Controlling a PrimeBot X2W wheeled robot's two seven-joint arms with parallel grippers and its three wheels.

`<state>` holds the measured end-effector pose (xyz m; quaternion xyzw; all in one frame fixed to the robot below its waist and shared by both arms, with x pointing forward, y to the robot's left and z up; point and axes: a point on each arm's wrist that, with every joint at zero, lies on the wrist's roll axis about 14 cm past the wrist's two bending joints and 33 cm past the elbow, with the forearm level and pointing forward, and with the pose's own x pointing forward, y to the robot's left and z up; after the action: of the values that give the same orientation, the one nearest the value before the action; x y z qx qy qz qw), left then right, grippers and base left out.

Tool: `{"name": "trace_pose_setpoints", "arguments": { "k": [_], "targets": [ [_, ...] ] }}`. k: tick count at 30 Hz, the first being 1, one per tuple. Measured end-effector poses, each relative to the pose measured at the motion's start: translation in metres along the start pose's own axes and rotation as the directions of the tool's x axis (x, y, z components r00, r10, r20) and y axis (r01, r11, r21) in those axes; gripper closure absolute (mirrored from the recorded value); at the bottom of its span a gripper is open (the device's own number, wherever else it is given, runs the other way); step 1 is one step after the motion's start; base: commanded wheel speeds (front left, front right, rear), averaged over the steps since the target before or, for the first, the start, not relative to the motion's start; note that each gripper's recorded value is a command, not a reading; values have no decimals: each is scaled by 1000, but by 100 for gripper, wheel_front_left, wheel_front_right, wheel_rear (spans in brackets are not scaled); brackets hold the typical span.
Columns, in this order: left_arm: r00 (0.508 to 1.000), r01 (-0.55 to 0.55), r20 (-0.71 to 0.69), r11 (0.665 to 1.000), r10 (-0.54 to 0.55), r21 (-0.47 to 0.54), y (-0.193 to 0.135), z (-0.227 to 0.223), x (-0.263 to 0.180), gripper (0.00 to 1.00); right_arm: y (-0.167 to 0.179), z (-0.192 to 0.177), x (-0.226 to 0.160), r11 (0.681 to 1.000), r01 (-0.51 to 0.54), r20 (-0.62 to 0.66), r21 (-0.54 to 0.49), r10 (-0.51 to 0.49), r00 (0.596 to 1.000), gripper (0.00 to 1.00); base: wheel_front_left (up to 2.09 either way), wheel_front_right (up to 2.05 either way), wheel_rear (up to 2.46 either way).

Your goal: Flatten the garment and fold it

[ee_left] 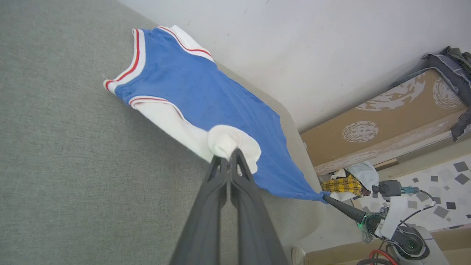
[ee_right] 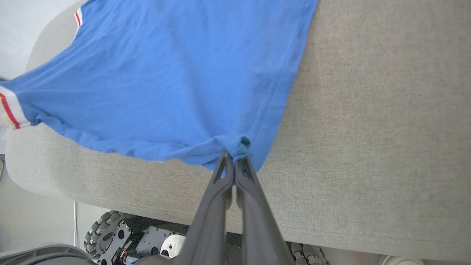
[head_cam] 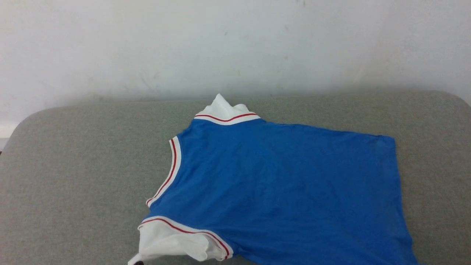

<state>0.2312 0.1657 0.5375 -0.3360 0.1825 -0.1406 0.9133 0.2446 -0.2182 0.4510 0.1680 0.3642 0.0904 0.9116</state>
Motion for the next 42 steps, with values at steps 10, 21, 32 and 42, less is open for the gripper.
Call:
{"name": "trace_pose_setpoints", "arguments": {
  "k": [10,21,32,42],
  "targets": [
    [992,104,46,965,-118,242,-19,39,51,100,17,74,20,991,3,205,-133,24,979,100,0,0,0],
    [992,105,16,902,-122,419,5,71,166,100,-11,111,79,981,88,254,-172,-42,966,100,0,0,0],
    [989,46,-145,914,14,404,72,11,242,100,-45,80,132,979,129,119,-156,-111,987,100,0,0,0],
    [980,-11,-180,919,89,393,98,-14,257,0,-57,69,136,979,151,98,-137,-138,985,0,0,0,0]
  ]
}}
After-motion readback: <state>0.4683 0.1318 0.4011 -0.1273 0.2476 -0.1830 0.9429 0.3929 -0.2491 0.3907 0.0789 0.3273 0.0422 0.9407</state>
